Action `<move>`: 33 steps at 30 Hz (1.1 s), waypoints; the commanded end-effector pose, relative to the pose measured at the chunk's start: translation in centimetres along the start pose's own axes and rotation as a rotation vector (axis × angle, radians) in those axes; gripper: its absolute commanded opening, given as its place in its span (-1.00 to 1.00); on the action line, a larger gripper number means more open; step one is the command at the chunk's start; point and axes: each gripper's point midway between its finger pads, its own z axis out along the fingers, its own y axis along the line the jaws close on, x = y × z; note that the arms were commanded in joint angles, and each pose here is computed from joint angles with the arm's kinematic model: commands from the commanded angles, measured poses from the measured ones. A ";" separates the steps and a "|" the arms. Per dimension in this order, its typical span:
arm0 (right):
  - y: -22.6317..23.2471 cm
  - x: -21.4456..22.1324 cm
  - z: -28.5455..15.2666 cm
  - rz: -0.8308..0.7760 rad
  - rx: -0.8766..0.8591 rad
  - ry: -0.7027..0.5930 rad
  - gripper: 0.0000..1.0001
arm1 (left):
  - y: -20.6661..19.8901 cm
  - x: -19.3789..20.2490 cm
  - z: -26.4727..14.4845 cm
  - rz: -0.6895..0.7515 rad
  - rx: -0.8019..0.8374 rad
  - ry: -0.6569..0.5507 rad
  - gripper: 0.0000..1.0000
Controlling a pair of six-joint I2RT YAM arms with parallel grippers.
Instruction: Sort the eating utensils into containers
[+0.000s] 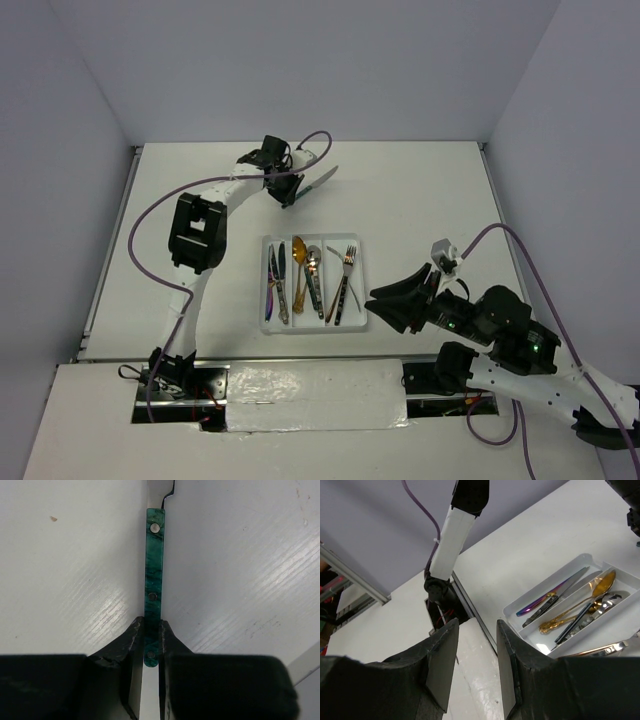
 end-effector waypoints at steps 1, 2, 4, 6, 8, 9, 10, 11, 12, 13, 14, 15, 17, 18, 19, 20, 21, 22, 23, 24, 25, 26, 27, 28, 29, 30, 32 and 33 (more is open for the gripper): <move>1.1 -1.1 -0.4 0.001 -0.056 -0.046 -0.13 | 0.1 -0.5 0.1 -0.056 0.000 -0.016 -1.00; 1.1 -1.2 -0.6 0.001 -0.056 -0.055 -0.13 | 0.2 -0.6 0.1 -0.068 -0.007 -0.014 -1.00; 1.1 -1.3 -0.7 0.000 -0.055 -0.060 -0.13 | 0.3 -0.9 0.0 -0.087 -0.017 -0.017 -1.00; 1.0 -1.3 -0.7 -0.002 -0.048 -0.062 -0.12 | 0.2 -1.1 -0.4 -0.099 -0.019 -0.024 -1.00; 1.0 -1.3 -0.6 0.000 -0.051 -0.061 -0.12 | 0.1 -1.8 -0.9 -0.113 -0.019 -0.049 -1.00; 1.2 -1.2 -0.5 0.000 -0.058 -0.054 -0.12 | -0.1 -2.2 -1.8 -0.125 -0.021 -0.065 -1.00; 1.2 -1.1 -0.5 0.001 -0.062 -0.052 -0.12 | 0.1 -3.1 -2.4 -0.127 -0.031 -0.100 -1.00; 1.3 -1.1 -0.4 0.001 -0.063 -0.050 -0.12 | 0.1 -3.4 -2.9 -0.134 -0.038 -0.113 -1.00; 1.3 -1.0 -0.4 0.001 -0.063 -0.047 -0.12 | -0.1 -4.0 -4.2 -0.153 -0.047 -0.137 -1.00; 1.2 -1.1 -0.4 0.001 -0.062 -0.049 -0.12 | 0.0 -4.8 -5.0 -0.159 -0.058 -0.167 -1.00; 1.2 -1.1 -0.4 0.001 -0.058 -0.049 -0.12 | -0.2 -5.4 -6.2 -0.164 -0.069 -0.187 -1.00; 1.1 -1.1 -0.4 0.000 -0.056 -0.050 -0.12 | -0.2 -5.6 -6.8 -0.183 -0.072 -0.201 -1.00; 1.2 -1.1 -0.4 0.000 -0.059 -0.050 -0.12 | -0.2 -6.5 -8.3 -0.187 -0.091 -0.240 -1.00; 1.2 -1.1 -0.5 0.001 -0.061 -0.051 -0.12 | -0.2 -6.7 -8.8 -0.229 -0.101 -0.251 -1.00; 1.3 -1.1 -0.6 0.002 -0.064 -0.053 -0.12 | -0.1 -6.8 -9.1 -0.236 -0.111 -0.257 -1.00; 1.3 -1.2 -0.6 0.002 -0.066 -0.057 -0.12 | 0.0 -6.7 -9.5 -0.243 -0.118 -0.261 -1.00; 1.4 -1.3 -0.7 0.002 -0.072 -0.061 -0.12 | -0.1 -6.7 -9.7 -0.250 -0.119 -0.264 -1.00; 1.4 -1.2 -0.7 0.002 -0.073 -0.059 -0.12 | -0.2 -6.7 -9.8 -0.254 -0.117 -0.268 -1.00; 1.4 -1.3 -0.8 0.002 -0.073 -0.062 -0.12 | -0.2 -6.6 -10.1 -0.267 -0.120 -0.271 -1.00; 1.3 -1.3 -0.7 0.001 -0.068 -0.061 -0.12 | -0.2 -6.5 -10.4 -0.275 -0.122 -0.273 -1.00; 1.2 -1.4 -0.6 -0.001 -0.061 -0.062 -0.12 | -0.4 -6.4 -10.6 -0.286 -0.121 -0.272 -1.00; 1.1 -1.3 -0.6 -0.005 -0.056 -0.058 -0.12 | -0.6 -6.4 -11.3 -0.320 -0.120 -0.283 -1.00; 1.0 -1.2 -0.5 -0.005 -0.048 -0.055 -0.12 | -1.0 -6.3 -11.7 -0.336 -0.109 -0.290 -1.00; 0.9 -1.3 -0.5 -0.006 -0.041 -0.055 -0.12 | -1.5 -6.5 -12.4 -0.353 -0.097 -0.308 -1.00; 0.6 -1.2 -0.4 -0.010 -0.026 -0.052 -0.12 | -2.5 -6.5 -13.7 -0.393 -0.072 -0.348 -1.00; 0.4 -1.1 -0.3 -0.013 -0.016 -0.048 -0.12 | -3.0 -6.1 -14.2 -0.414 -0.067 -0.363 -1.00; -0.1 -1.1 -0.2 -0.012 0.010 -0.047 -0.12 | -4.4 -4.9 -16.2 -0.494 -0.083 -0.396 -1.00; 0.0 -1.2 -0.2 -0.012 0.011 -0.050 -0.12 | -4.5 -4.5 -16.8 -0.514 -0.108 -0.405 -1.00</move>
